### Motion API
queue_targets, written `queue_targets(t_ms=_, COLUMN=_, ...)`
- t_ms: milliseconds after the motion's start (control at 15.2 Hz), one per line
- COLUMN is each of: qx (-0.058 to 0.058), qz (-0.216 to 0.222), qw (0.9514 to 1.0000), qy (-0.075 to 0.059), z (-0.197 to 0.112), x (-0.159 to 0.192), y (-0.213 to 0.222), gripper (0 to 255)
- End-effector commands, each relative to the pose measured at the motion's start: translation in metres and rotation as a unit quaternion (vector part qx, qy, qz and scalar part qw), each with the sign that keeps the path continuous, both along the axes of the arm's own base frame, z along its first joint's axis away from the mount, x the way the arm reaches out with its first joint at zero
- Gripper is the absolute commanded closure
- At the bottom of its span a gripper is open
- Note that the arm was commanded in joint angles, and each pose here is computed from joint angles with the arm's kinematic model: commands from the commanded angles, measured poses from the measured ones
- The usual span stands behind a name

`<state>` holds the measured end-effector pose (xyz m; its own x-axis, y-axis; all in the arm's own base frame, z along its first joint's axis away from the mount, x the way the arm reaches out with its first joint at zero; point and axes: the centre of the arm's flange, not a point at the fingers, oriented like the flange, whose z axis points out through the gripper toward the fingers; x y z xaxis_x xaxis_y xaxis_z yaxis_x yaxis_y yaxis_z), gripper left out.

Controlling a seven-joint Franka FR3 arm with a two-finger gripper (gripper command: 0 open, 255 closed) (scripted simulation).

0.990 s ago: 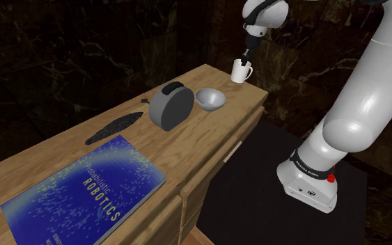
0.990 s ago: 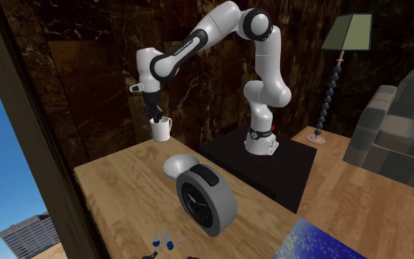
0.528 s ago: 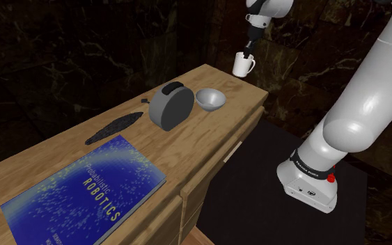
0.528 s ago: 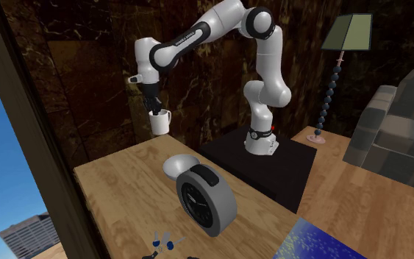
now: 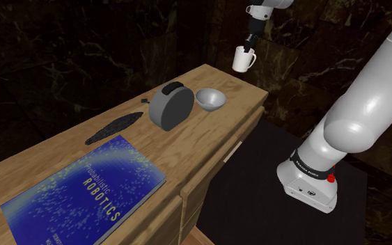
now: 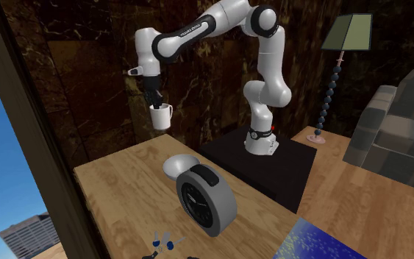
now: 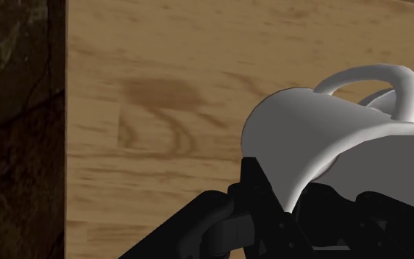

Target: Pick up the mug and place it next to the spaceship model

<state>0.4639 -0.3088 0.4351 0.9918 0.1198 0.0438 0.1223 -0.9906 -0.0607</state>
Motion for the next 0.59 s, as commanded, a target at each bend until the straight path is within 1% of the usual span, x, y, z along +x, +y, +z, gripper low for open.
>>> queue_targets(t_ms=0, qx=0.000, qz=0.000, qw=1.0000, qy=0.000, z=0.002, x=0.002, y=0.023, gripper=255)
queue_targets(t_ms=528, qx=0.000, qz=0.000, qw=1.0000, qy=0.000, z=0.002, x=0.008, y=0.129, gripper=255)
